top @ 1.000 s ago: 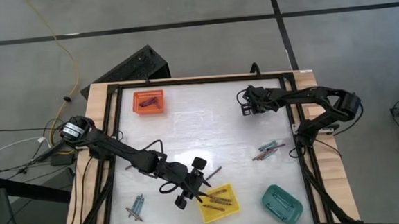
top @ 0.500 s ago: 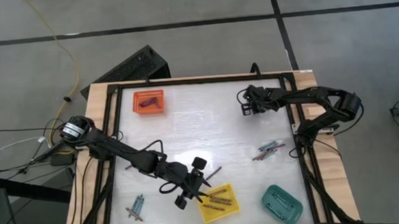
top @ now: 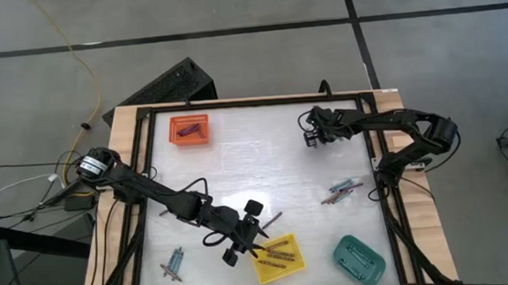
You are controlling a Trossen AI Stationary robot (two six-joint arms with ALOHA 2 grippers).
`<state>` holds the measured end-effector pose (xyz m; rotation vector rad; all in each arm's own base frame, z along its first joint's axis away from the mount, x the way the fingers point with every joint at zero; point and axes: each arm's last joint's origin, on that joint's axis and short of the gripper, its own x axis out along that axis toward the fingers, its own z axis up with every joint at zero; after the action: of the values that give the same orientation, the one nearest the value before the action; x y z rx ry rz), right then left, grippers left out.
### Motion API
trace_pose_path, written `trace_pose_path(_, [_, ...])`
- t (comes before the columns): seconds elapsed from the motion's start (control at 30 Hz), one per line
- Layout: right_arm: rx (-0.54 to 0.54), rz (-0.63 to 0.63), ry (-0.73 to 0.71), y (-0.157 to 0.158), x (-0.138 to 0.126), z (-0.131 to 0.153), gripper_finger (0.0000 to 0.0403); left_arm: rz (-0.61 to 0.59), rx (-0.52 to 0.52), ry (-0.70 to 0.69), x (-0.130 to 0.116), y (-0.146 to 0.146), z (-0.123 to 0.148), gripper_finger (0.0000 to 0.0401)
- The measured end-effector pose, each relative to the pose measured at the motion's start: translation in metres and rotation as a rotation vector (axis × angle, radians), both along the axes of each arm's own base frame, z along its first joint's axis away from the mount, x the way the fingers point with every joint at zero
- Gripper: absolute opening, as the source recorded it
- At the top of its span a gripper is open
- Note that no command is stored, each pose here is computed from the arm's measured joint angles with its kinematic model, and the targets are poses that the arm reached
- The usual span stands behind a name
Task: Sort crayons
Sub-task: Put the purple crayon into the orange bin
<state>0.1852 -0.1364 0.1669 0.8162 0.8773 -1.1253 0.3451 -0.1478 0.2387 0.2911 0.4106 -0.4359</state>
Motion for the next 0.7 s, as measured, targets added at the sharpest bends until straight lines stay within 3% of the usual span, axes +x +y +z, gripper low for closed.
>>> trace_pose_path(0.4, [-0.001, 0.065, 0.043, 0.005, 0.007, 0.011, 0.0009, 0.000, 0.009, 0.023, -0.001, 0.000, -0.002, 0.0138])
trace_pose_path(0.7, [-0.025, 0.301, 0.046, 0.031, 0.035, 0.039, 0.0008, 0.006, 0.032, 0.068, -0.003, 0.002, -0.006, 0.0138])
